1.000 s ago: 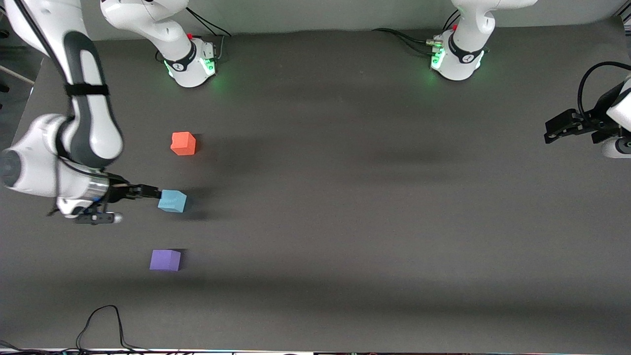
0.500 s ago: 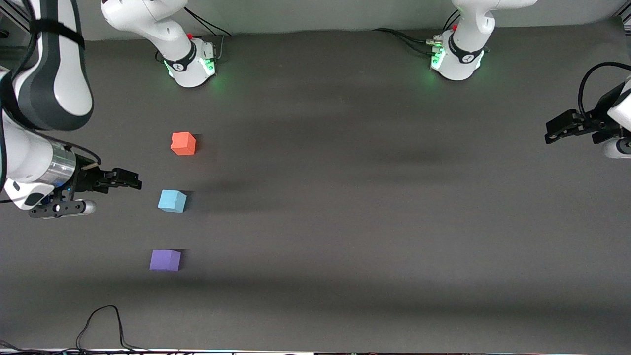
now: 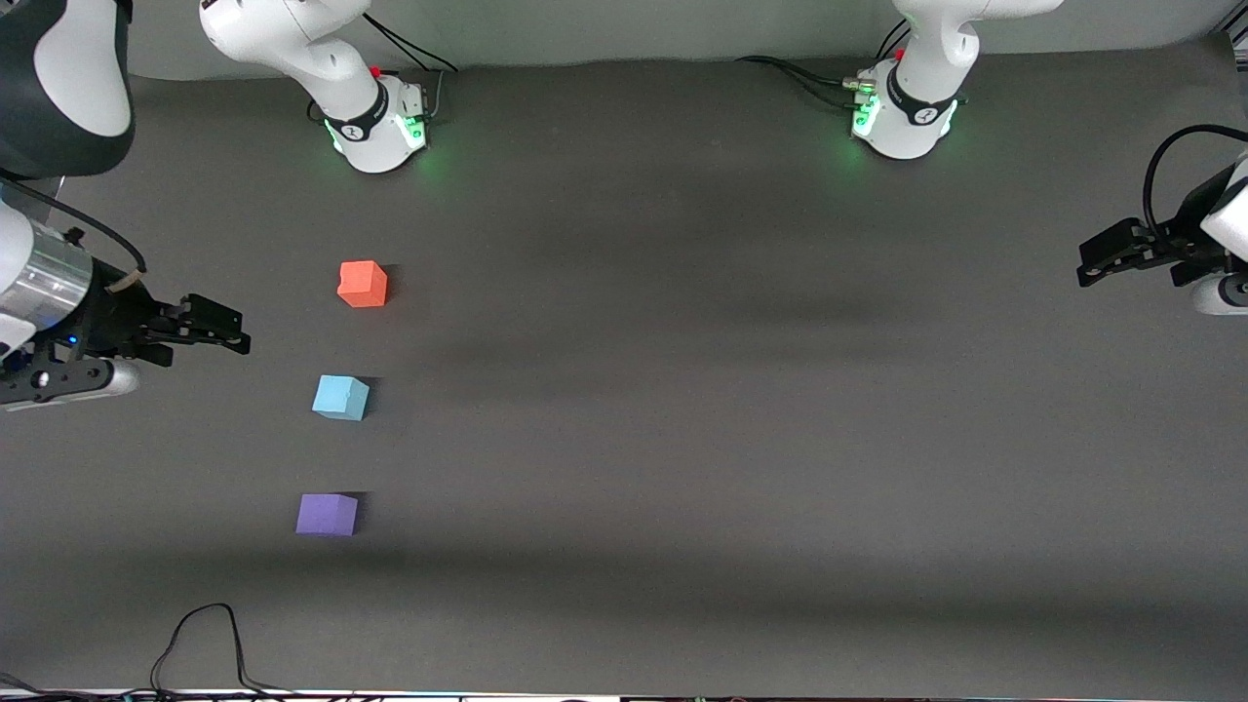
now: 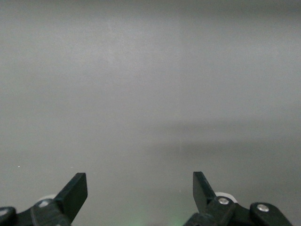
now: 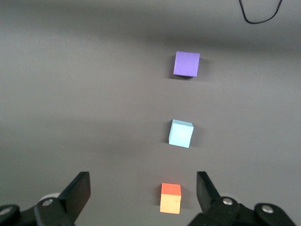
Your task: Place blue block between orange and purple blocks
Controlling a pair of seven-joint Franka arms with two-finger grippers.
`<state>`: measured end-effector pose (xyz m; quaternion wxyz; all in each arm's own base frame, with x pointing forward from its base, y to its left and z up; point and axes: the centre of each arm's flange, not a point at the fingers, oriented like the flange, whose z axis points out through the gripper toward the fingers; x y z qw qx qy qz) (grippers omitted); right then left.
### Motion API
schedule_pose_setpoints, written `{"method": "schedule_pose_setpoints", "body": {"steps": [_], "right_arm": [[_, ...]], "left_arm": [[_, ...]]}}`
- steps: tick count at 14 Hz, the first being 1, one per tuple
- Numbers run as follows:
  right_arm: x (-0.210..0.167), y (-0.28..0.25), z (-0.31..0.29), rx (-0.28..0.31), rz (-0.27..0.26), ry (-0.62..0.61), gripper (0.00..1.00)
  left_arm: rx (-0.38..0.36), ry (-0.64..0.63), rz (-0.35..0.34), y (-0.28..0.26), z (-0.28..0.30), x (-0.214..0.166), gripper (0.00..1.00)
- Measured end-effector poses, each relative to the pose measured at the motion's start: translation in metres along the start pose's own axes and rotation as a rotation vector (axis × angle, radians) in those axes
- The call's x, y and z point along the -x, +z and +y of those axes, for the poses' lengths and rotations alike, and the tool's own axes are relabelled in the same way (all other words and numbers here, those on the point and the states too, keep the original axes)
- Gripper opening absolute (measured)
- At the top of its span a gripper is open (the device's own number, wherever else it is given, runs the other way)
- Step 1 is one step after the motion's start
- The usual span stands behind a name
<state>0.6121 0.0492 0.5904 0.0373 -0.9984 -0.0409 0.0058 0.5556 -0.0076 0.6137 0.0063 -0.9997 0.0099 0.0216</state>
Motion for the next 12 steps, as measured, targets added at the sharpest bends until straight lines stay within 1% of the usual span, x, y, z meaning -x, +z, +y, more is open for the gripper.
{"method": "schedule_pose_setpoints", "body": {"steps": [1, 3, 4, 6, 12], "right_arm": [[0.001, 0.0, 0.001, -0.003, -0.008, 0.001, 1.0], [0.001, 0.007, -0.002, -0.026, -0.042, -0.015, 1.0], [0.001, 0.009, -0.001, -0.034, -0.049, -0.023, 1.0], [0.002, 0.01, 0.005, -0.023, -0.064, -0.036, 1.0], [0.011, 0.007, 0.006, 0.001, -0.074, -0.046, 1.0]], "left_arm": [[0.0, 0.0, 0.0, 0.0, 0.0, 0.0, 1.0], [0.0, 0.0, 0.0, 0.0, 0.0, 0.0, 1.0], [0.0, 0.0, 0.0, 0.0, 0.0, 0.0, 1.0], [0.0, 0.0, 0.0, 0.0, 0.0, 0.0, 1.0], [0.0, 0.0, 0.0, 0.001, 0.0, 0.0, 1.0]]}}
